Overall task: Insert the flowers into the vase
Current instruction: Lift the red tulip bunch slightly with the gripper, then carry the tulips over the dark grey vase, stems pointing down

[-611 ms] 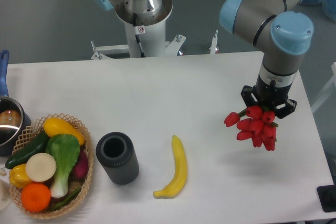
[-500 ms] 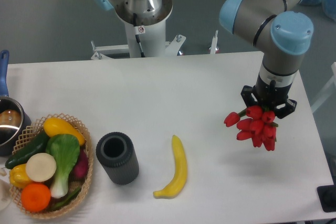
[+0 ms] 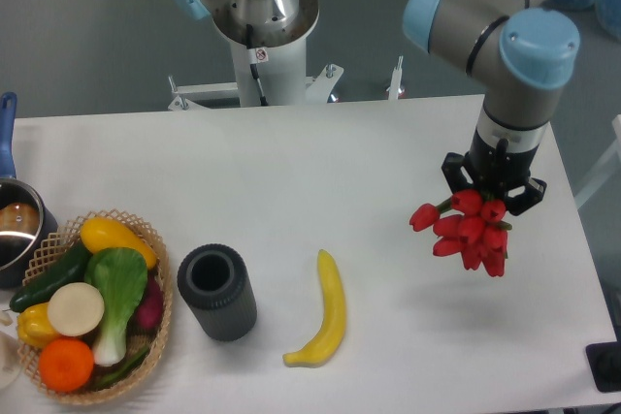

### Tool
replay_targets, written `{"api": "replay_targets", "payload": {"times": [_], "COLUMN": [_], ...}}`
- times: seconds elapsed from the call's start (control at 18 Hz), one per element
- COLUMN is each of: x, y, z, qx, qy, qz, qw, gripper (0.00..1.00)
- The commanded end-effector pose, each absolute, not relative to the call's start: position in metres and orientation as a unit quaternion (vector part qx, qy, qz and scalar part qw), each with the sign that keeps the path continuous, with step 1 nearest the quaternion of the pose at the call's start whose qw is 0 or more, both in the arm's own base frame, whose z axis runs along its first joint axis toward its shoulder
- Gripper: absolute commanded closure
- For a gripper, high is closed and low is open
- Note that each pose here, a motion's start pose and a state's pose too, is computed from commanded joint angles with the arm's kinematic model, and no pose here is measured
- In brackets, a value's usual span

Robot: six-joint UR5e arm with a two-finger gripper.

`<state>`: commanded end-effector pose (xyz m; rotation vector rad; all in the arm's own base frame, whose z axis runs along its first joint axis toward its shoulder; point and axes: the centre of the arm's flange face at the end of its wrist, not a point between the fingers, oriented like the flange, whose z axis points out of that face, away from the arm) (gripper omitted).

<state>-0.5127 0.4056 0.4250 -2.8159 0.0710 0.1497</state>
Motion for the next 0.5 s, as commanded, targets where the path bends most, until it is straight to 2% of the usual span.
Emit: {"api": "replay_targets", "payload": {"times": [0.28,0.5], "x": [-0.470,-0.443], "y": [0.435,0.465], "z": [0.492,0.505], "qx": [-0.944,-0.905], "qy": [0.020,0.042], "qz": [0.057,0.029], "qw": [0.323,0.423], "gripper": [1.00,1.00]}}
